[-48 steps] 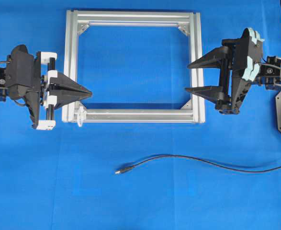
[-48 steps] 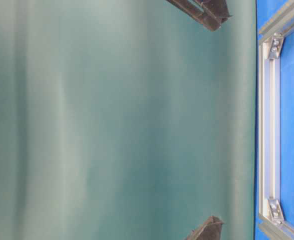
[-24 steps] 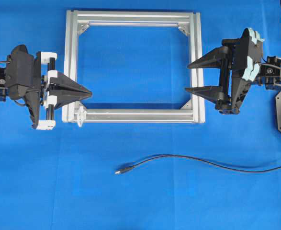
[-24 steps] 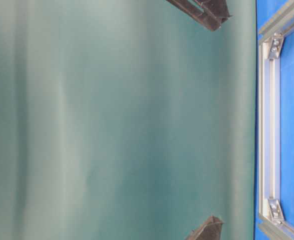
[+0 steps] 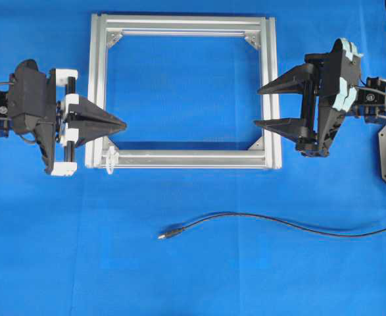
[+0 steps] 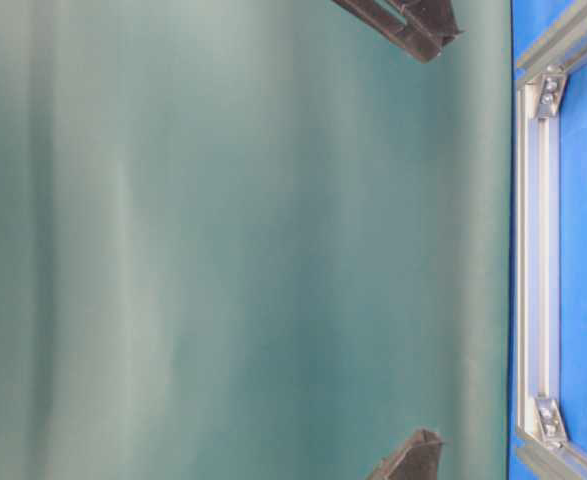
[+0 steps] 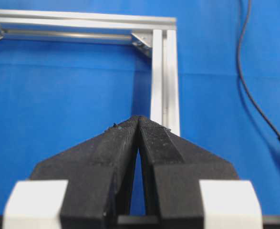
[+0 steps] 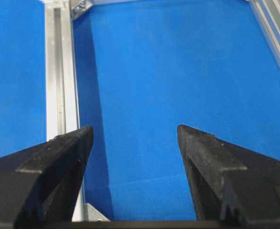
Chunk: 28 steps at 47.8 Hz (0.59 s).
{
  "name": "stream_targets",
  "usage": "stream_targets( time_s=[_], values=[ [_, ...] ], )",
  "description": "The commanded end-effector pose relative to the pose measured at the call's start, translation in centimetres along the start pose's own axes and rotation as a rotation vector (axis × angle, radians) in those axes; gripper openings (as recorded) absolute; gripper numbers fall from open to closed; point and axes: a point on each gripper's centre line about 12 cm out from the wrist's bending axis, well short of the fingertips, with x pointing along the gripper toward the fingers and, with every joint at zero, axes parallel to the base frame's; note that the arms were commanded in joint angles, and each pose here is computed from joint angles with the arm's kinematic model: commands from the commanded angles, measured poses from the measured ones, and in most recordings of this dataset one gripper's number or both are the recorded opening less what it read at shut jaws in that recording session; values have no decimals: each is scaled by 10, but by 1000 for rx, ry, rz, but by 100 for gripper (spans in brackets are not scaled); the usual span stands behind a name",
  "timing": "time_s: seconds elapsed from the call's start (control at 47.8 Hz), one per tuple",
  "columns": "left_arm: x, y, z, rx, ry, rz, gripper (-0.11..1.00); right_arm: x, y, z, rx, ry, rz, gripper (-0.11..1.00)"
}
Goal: Insert the wire through the string loop located on the left side.
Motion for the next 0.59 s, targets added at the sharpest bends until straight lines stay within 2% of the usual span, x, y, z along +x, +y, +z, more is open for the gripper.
stream_targets(
  time_s=[0.0,0.126,0.565],
  values=[
    [3,6,13,0,-42,19,0,1,1,12,4,-40,4,65],
    [3,12,13,-4,-42,39,0,1,1,13,4,-43,4,65],
    [7,12,15,-13,-45,38,0,1,1,12,3,-40,4,65]
  ],
)
